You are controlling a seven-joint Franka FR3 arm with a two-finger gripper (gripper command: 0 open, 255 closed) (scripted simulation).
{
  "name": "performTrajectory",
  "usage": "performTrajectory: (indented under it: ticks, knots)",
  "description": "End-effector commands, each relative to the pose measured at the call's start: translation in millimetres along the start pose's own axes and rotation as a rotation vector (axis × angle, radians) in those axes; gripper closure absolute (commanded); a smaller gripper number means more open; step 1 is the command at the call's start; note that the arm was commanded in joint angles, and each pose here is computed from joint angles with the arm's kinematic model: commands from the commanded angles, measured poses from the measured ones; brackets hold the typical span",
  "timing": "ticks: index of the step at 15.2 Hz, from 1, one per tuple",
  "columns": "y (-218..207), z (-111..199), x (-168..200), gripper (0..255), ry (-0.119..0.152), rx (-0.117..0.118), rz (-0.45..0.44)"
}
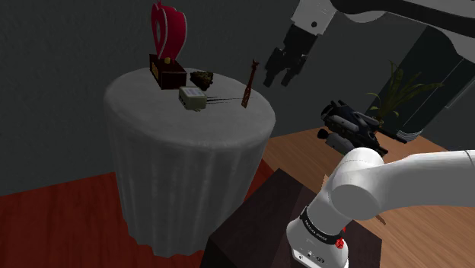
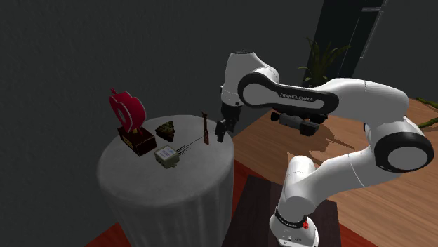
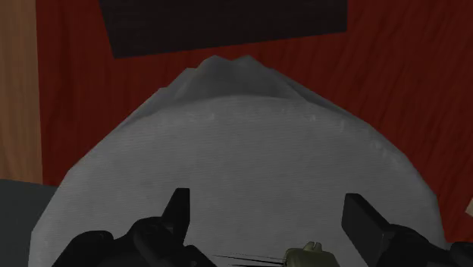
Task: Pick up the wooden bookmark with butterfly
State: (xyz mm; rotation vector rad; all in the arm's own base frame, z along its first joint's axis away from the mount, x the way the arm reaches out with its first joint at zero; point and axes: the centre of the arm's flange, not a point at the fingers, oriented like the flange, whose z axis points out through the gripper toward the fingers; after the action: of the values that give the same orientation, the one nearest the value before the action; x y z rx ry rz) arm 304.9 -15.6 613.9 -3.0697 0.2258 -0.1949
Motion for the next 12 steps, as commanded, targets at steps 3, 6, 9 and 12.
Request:
performTrajectory:
  ticks: [3, 6, 9, 12]
  knots:
    - [-8, -2, 29, 0, -0.015, -0.048, 0.15]
    - [-12, -4, 74, 0, -0.038, -0.121, 0.376]
    - [-6, -5, 119, 0, -0.06, -0.193, 0.601]
    - [10, -5, 162, 0, -0.083, -0.266, 0.827]
